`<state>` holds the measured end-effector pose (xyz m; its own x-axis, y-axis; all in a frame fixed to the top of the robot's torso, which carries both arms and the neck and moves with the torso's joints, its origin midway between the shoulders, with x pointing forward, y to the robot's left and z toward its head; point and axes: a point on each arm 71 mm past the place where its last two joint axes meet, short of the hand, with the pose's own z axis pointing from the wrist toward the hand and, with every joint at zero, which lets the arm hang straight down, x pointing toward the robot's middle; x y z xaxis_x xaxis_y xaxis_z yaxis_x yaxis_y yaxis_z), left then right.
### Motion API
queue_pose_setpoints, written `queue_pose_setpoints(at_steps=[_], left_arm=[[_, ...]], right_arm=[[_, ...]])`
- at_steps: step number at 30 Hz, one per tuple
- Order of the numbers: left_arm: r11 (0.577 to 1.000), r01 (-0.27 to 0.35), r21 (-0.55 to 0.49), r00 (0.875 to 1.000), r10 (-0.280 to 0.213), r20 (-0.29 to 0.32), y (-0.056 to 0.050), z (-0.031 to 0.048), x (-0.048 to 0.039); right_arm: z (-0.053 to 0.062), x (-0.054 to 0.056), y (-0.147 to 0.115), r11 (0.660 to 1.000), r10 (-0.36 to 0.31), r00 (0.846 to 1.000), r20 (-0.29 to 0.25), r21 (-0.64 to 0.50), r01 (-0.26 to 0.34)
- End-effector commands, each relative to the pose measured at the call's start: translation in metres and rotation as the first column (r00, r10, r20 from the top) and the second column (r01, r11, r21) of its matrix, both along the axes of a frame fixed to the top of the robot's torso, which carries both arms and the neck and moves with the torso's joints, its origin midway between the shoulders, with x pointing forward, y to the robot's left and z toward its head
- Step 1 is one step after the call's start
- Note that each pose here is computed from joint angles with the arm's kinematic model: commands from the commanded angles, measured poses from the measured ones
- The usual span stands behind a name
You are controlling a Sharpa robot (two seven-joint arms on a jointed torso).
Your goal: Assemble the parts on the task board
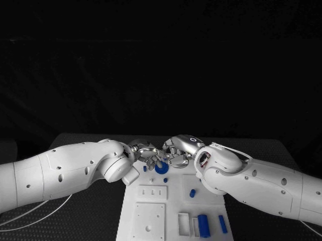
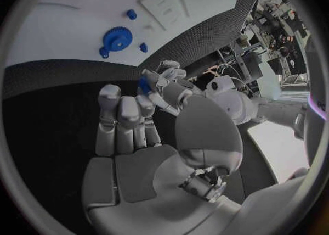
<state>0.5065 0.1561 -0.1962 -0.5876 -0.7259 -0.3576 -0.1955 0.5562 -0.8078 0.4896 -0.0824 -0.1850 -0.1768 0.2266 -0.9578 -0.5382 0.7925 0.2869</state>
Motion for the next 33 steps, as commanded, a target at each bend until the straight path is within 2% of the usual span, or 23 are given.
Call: queue_pose_setpoints(at_steps=[1,18,33], left_arm=[[1.000,0.011,-0.023,1.000,-0.011,0.017,-0.004,0.0039,-0.0001],[1.000,0.004,-0.023,1.000,-0.004,0.007,-0.001,0.0032,0.0004],[1.000,0.006,-0.001,1.000,-0.006,0.015,0.002,0.0028,0.0001]], right_arm=[[-0.002,-0.004,0.005,0.999,0.040,0.999,-0.008,-0.017,-0.040],[-0.004,-0.004,0.002,0.999,0.036,0.999,-0.014,-0.023,-0.037],[-0.004,0.000,-0.007,1.000,-0.001,1.000,-0.009,-0.006,0.001]])
